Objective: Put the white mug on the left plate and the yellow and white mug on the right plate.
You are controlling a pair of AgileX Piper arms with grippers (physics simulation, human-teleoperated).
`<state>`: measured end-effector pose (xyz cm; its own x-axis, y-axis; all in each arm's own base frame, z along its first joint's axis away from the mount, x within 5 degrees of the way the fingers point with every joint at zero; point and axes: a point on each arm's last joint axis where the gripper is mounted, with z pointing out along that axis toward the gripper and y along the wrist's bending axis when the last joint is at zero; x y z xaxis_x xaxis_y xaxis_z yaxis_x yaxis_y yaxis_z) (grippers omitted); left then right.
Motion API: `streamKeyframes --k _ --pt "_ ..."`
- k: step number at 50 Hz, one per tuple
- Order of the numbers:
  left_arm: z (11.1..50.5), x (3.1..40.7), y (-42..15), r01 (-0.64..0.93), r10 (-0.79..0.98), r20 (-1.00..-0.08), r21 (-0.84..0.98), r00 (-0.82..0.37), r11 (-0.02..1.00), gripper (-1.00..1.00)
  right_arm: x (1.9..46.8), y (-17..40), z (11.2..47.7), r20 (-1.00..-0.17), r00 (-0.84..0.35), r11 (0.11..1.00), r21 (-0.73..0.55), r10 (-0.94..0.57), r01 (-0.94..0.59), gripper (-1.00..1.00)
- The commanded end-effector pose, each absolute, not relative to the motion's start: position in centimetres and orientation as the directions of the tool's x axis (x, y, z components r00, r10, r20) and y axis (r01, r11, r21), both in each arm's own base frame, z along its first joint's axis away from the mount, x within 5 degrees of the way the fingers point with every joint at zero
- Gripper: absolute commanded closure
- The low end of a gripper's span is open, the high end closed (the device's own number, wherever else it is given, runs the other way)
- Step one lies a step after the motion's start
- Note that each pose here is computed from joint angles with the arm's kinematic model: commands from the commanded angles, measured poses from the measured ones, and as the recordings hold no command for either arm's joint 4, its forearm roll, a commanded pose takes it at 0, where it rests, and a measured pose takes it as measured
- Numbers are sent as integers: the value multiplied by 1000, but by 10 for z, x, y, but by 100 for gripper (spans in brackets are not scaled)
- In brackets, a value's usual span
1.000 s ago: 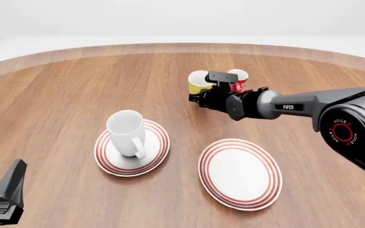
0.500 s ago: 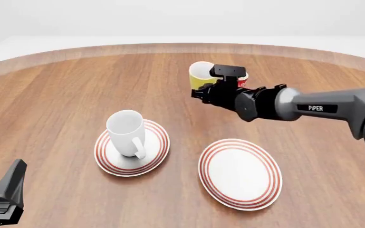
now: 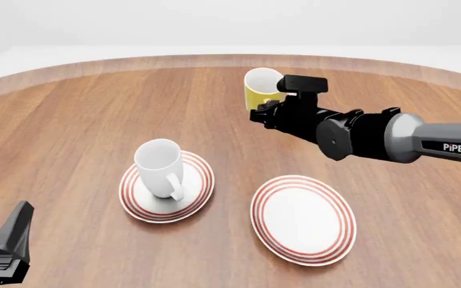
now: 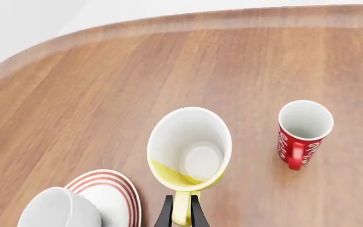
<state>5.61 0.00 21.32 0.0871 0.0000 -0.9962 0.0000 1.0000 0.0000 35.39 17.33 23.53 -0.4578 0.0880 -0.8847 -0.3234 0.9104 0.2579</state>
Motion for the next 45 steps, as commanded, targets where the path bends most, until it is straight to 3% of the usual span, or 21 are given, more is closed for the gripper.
streamKeyframes --k 1,45 --pt "213 56 0 0 0 -996 0 87 1000 -100 333 165 252 -896 -434 905 259 94 -337 100" --pt "213 56 0 0 0 -996 0 87 1000 -100 240 117 274 -904 -409 902 274 123 -333 100"
